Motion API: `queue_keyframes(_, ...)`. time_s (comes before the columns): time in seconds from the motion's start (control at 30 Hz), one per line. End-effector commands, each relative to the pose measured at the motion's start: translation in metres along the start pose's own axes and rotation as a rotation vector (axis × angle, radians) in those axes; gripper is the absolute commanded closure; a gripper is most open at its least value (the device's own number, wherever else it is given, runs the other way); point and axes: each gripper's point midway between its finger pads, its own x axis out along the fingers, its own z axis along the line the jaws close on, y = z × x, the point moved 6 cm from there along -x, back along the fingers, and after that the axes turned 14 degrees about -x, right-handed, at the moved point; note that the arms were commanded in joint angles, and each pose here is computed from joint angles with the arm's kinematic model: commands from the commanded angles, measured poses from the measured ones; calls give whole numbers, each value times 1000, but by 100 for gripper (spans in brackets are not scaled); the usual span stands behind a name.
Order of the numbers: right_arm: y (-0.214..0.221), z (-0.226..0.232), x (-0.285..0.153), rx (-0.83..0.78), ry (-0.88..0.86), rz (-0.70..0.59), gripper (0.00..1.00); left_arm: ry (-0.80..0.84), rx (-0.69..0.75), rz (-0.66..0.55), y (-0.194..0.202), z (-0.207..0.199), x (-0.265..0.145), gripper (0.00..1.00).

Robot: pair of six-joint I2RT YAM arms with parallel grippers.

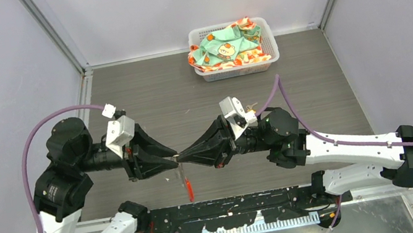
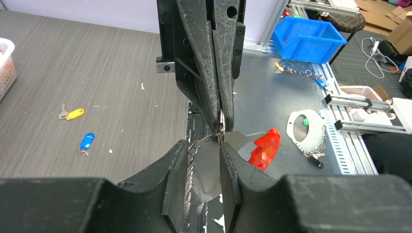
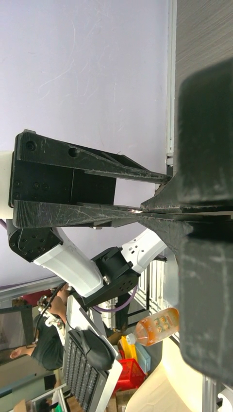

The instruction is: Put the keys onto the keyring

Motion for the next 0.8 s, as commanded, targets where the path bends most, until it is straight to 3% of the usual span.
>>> queue_keyframes(0.0, -16, -7, 3, -54, 38, -56, 99, 45, 17, -21, -7, -10, -1, 70)
queue_keyframes(0.13, -12, -8, 4, -59, 39, -36, 99, 25, 18, -28, -8, -9, -1, 79)
queue_keyframes(0.23, -8, -8, 4, -57, 38, -23, 99, -12, 20, -39, -10, -6, -2, 80)
queue_keyframes(0.57, -13, -8, -1, -70, 52, -31, 99, -135, 105, 15, 2, -1, -14, 43)
queue_keyframes(0.67, -12, -8, 0, -69, 49, -30, 99, -200, 144, 6, 2, 4, -18, 34)
queue_keyframes(0.77, -11, -8, 0, -67, 51, -29, 99, -236, 184, -29, -2, 6, -20, 31)
